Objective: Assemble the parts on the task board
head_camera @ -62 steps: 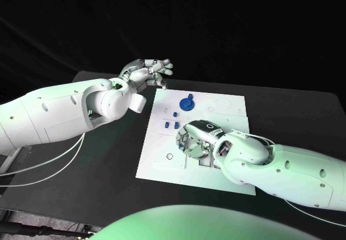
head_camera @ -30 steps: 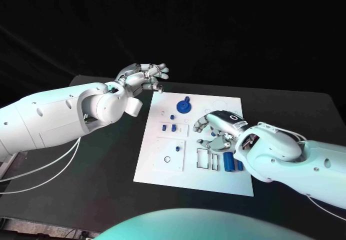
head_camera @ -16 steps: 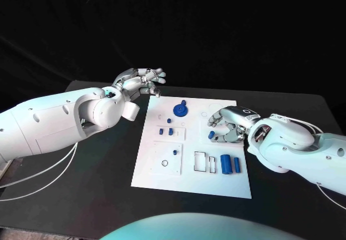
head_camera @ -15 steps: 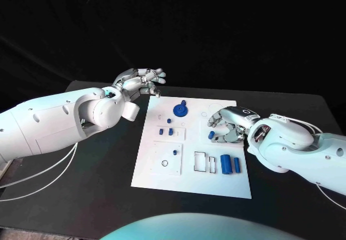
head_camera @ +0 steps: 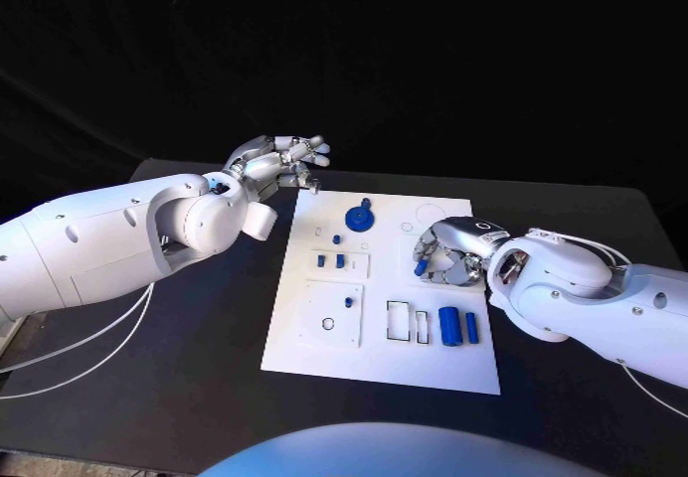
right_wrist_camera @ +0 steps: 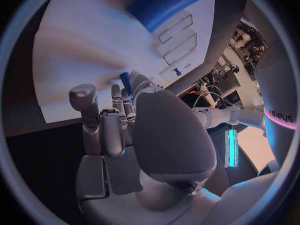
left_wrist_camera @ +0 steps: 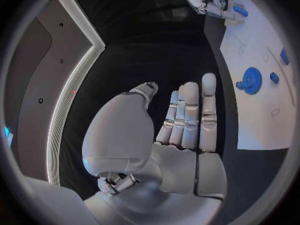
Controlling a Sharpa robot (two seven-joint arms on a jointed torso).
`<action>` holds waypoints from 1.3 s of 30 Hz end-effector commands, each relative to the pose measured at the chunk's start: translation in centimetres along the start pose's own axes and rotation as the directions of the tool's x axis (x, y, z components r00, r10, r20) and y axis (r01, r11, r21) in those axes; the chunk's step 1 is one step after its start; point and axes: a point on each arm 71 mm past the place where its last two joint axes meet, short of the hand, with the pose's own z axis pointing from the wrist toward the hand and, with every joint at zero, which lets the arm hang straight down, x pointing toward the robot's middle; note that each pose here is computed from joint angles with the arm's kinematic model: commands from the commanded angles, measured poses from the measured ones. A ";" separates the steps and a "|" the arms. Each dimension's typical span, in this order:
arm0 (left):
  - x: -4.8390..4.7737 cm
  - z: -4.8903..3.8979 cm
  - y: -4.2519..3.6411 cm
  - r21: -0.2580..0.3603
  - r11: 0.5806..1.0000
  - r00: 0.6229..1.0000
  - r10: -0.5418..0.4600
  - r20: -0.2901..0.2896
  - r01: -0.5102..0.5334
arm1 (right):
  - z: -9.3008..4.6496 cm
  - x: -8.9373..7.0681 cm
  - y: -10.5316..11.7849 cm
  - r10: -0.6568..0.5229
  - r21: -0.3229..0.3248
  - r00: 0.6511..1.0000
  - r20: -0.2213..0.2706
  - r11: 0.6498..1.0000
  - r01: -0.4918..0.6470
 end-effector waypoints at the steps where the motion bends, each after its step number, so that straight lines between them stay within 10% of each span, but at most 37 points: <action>1: 0.27 0.03 -0.11 0.004 1.000 1.000 -0.001 -0.023 0.001 | 0.1 0.1 0.2 -0.014 -0.012 1.000 -0.006 1.000 0.014; 39: 0.49 0.20 0.07 -0.012 1.000 0.999 0.006 -0.048 -0.007 | -1.8 -2.6 3.2 0.134 -0.094 0.973 0.189 0.989 -0.118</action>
